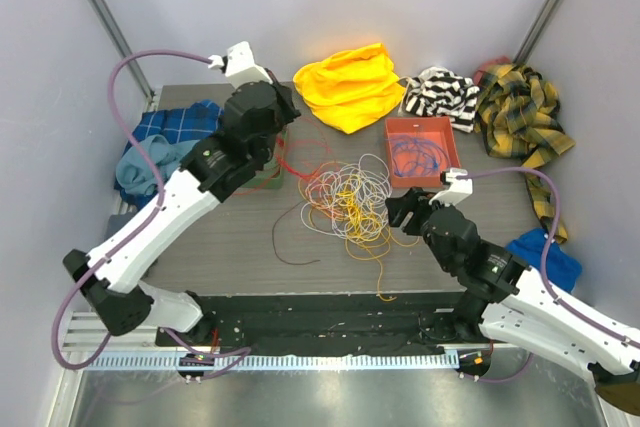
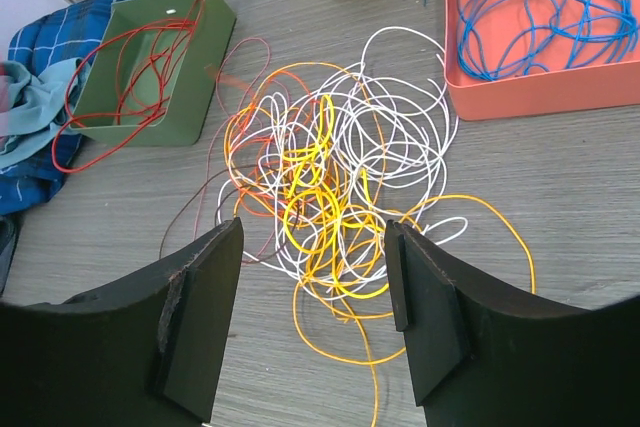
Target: Untangle the cables
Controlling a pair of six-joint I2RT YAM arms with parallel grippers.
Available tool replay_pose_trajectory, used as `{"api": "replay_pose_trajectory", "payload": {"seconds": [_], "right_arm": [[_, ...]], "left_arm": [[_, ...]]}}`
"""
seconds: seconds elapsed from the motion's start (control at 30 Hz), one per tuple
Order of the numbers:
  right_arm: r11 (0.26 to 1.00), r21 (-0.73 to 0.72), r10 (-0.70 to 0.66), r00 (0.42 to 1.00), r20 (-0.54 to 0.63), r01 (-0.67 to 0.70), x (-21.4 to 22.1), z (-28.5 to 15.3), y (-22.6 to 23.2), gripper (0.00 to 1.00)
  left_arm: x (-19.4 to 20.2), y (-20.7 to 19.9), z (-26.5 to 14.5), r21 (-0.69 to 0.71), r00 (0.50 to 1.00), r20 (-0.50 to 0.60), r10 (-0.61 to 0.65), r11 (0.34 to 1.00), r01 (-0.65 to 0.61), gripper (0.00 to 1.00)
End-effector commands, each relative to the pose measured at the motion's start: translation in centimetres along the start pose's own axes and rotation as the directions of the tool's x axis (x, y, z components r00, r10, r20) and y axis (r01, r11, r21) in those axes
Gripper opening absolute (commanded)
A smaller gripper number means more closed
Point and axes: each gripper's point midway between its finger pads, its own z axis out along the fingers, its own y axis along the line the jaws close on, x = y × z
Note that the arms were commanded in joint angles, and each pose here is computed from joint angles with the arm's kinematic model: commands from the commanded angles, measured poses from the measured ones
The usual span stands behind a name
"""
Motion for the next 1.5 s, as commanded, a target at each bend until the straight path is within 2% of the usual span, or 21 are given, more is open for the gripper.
{"api": "replay_pose_trajectory", "payload": {"seconds": [0.0,0.17,0.33,0.43,0.8,1.03,1.2,1.23,1.27,1.3,1.37,1.4,1.43,1.47], "right_arm": [[0.998,-0.028,0.055,0.998,0.024,-0.054,-1.3,-0.4,1.0,0.66],[0.996,-0.044,0.075,0.997,0.018,-0.074,-1.2,-0.6,1.2,0.66],[0.996,-0.046,0.082,0.996,0.02,-0.081,-1.4,-0.9,1.1,0.66],[0.996,-0.039,0.079,0.997,0.02,-0.078,-1.3,-1.0,0.8,0.66],[0.998,0.001,0.062,0.997,0.036,-0.062,-1.1,-1.4,-0.7,0.66],[0.999,0.023,0.037,0.998,0.047,-0.038,-1.3,-1.2,-1.0,0.67],[0.999,0.033,0.022,0.999,0.032,-0.023,-0.5,-0.7,-1.2,0.67],[0.999,0.033,0.02,0.999,0.026,-0.021,-0.2,-0.7,-1.2,0.67],[0.999,0.032,0.019,1.0,0.02,-0.02,0.0,-0.6,-1.2,0.67],[0.999,0.033,0.016,1.0,0.016,-0.017,0.1,-0.5,-1.2,0.67],[0.999,0.036,0.009,1.0,0.014,-0.01,0.2,-0.5,-1.3,0.67],[0.999,0.039,0.008,1.0,0.016,-0.008,0.2,-0.4,-1.3,0.67],[0.999,0.039,0.007,1.0,0.017,-0.008,0.2,-0.4,-1.4,0.67],[0.999,0.037,0.005,1.0,0.018,-0.005,0.2,-0.4,-1.3,0.67]], "left_arm": [[-4.1,1.3,-2.9,-0.031,0.997,0.048,0.063,0.998,-0.061,0.0],[-6.9,3.3,-4.6,-0.094,0.988,0.109,0.107,0.991,-0.097,0.0],[-7.1,4.2,-4.3,-0.142,0.983,0.107,0.151,0.981,-0.135,0.0],[-5.6,5.8,-2.8,-0.186,0.98,0.07,0.185,0.968,-0.17,0.0],[-0.1,14.1,4.2,-0.326,0.986,-0.088,0.138,0.932,-0.16,0.0],[1.5,16.2,8.4,-0.353,0.984,-0.122,0.13,0.921,-0.165,0.0],[5.2,18.4,11.7,-0.387,0.975,-0.179,0.134,0.901,-0.195,0.01],[5.8,18.6,11.9,-0.384,0.97,-0.204,0.134,0.901,-0.205,0.04],[6.2,18.6,12.2,-0.375,0.966,-0.223,0.131,0.903,-0.209,0.13],[6.5,18.5,12.4,-0.371,0.963,-0.237,0.128,0.904,-0.211,0.42],[6.6,17.7,12.2,-0.327,0.961,-0.245,0.124,0.923,-0.202,0.65],[6.1,17.5,11.5,-0.308,0.966,-0.225,0.128,0.931,-0.195,0.7],[5.0,17.1,11.3,-0.294,0.975,-0.178,0.133,0.938,-0.182,0.82],[4.9,17.5,10.8,-0.301,0.974,-0.172,0.148,0.933,-0.195,1.0]]}}
